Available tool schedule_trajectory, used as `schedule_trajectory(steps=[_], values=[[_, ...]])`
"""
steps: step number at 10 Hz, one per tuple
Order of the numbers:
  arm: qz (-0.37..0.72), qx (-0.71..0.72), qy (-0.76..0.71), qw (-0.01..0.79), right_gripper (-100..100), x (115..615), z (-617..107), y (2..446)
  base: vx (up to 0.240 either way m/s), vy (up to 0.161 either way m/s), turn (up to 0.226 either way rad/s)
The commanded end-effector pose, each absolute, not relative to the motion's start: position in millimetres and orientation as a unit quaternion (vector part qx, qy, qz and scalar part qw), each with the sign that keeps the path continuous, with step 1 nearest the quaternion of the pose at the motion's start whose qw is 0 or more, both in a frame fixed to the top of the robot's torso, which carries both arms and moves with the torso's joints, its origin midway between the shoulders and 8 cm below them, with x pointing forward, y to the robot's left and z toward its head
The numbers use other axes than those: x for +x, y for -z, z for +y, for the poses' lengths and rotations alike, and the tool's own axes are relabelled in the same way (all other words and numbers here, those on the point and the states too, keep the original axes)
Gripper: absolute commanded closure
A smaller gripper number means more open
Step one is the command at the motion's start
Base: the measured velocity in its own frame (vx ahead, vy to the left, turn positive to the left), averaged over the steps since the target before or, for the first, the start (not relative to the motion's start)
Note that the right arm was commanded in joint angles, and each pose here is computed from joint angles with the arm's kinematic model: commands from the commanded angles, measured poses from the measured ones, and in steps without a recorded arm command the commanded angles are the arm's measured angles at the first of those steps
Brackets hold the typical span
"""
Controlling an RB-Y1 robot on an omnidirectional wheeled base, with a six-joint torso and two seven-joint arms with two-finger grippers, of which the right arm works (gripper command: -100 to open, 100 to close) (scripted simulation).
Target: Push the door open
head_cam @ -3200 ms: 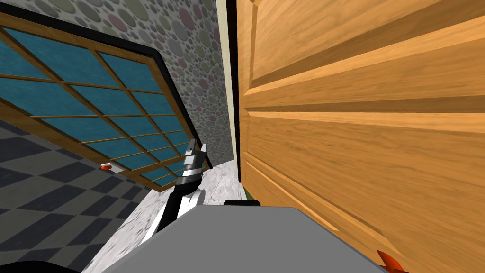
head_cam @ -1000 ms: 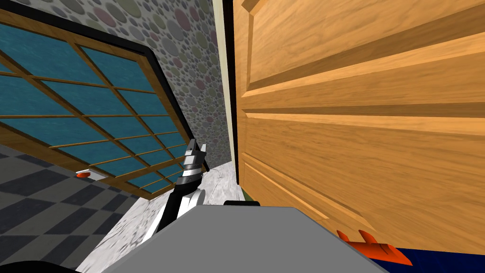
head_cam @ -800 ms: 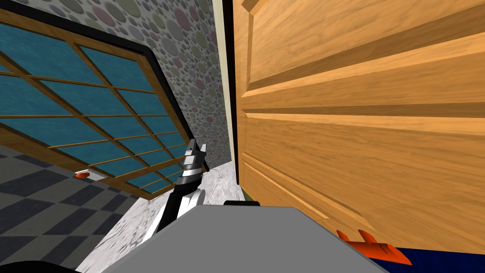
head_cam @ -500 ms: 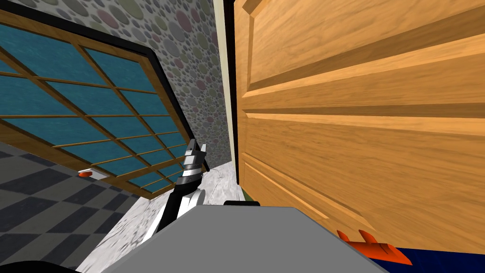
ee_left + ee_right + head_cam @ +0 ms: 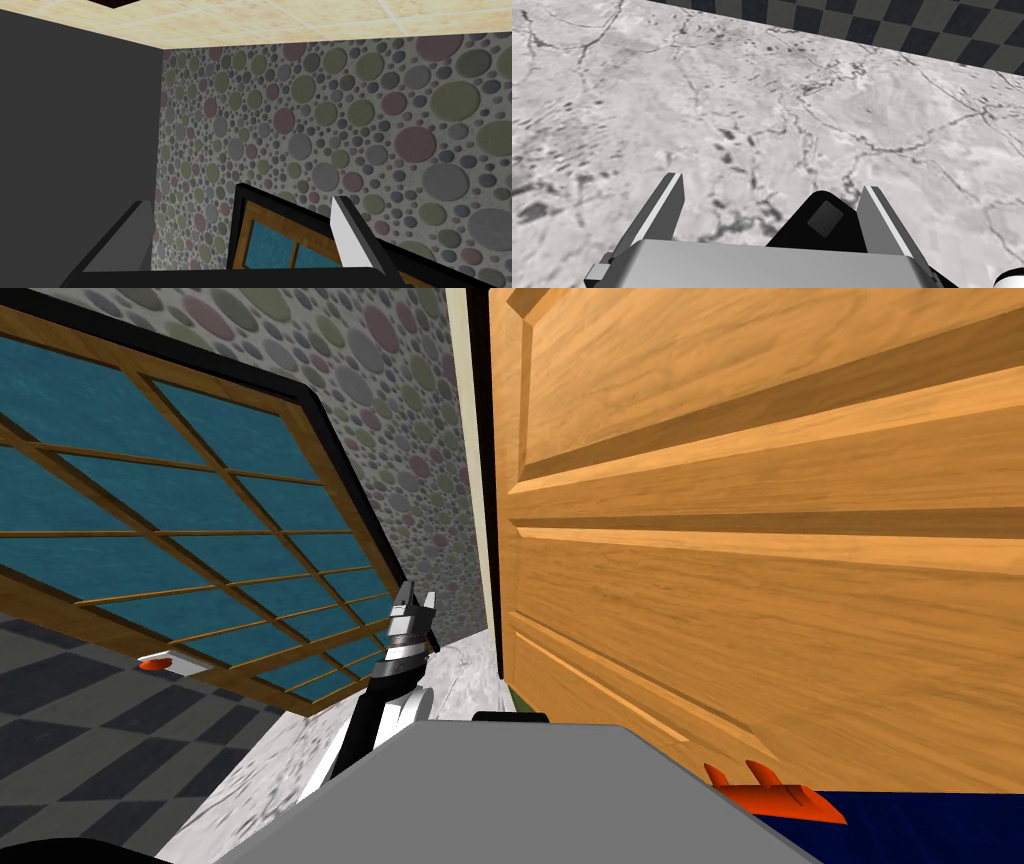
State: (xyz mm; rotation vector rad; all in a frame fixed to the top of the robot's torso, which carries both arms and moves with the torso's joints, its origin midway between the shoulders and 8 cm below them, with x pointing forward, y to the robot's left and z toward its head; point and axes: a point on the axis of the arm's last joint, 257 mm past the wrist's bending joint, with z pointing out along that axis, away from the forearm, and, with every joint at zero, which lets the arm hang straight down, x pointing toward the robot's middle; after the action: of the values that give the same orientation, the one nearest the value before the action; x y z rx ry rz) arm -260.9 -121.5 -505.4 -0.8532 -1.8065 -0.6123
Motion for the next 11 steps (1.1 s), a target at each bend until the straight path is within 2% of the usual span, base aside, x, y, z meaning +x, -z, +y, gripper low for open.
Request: schedule_trajectory(steps=[1,8,11], values=[[-0.747,-0.353,0.254,0.503,-100,-260.6,-121.5,504.4,0.026,-0.016,-0.070],[-0.747,-0.353,0.254,0.503,-100,-260.6,-121.5,504.4,-0.001,0.001,0.004],[-0.743,-0.352,0.256,0.508,-100,-261.9,-121.5,500.8,0.015,-0.011,-0.048]])
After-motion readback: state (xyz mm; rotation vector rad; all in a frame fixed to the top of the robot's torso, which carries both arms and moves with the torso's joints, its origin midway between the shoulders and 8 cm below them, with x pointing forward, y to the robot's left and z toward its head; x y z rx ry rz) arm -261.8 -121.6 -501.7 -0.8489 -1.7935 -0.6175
